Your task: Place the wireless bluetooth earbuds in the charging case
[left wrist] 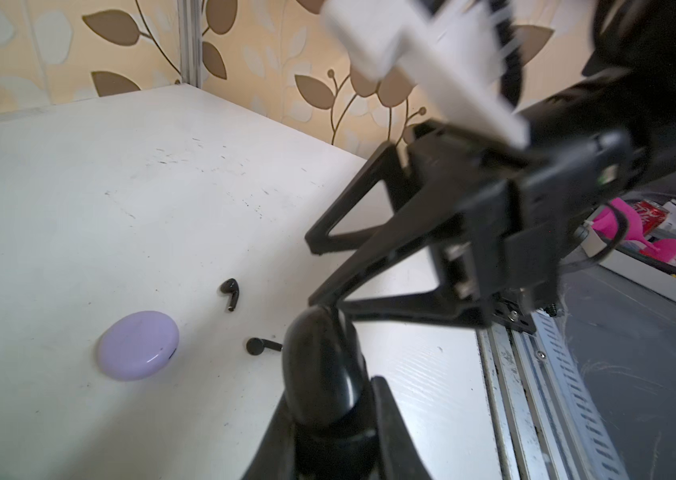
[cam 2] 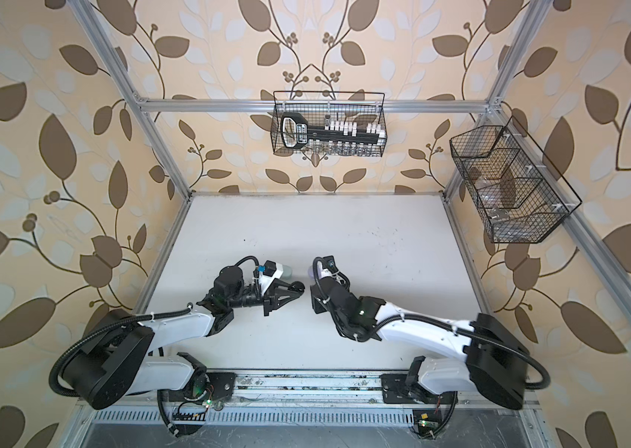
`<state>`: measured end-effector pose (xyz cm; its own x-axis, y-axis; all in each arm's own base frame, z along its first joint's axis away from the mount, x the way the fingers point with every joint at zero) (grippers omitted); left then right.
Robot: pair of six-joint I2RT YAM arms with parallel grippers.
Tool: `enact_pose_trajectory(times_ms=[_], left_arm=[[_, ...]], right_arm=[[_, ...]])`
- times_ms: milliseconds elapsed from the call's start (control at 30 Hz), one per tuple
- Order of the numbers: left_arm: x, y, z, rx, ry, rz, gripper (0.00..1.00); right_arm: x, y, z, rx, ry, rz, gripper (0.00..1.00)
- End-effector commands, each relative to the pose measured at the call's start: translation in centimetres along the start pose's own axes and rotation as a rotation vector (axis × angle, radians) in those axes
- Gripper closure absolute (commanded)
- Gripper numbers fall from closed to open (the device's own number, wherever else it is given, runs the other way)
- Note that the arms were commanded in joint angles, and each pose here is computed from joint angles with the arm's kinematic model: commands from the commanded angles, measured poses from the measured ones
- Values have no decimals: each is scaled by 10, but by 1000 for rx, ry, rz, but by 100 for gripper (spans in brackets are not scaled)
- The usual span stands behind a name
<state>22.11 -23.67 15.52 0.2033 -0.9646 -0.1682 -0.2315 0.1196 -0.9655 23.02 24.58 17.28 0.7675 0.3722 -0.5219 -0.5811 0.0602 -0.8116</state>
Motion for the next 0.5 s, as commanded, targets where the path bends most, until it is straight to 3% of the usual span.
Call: enact_pose_trajectory(times_ms=[0, 200, 467], left_arm=[[4, -23, -10, 68, 87, -77, 100], [11, -24, -14, 63, 118, -70, 100], [13, -24, -27, 94, 162, -58, 100]], right_arm=[[-16, 1, -3, -24, -57, -74, 43], [-34, -3, 17, -64, -174, -106, 43], [-16, -5, 24, -92, -114, -79, 46]])
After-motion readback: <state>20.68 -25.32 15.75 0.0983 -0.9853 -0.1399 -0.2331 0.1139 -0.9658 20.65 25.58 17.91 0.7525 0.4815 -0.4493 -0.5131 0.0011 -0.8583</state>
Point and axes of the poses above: each gripper's point midway between its finger pads, its own x axis out along the fingers, its own z axis along the line the jaws close on, y = z × x, the point moved 3 cm from there along -x, back along the fingers, and after that the axes turned 4 degrees about x, right-handed, at the moved point
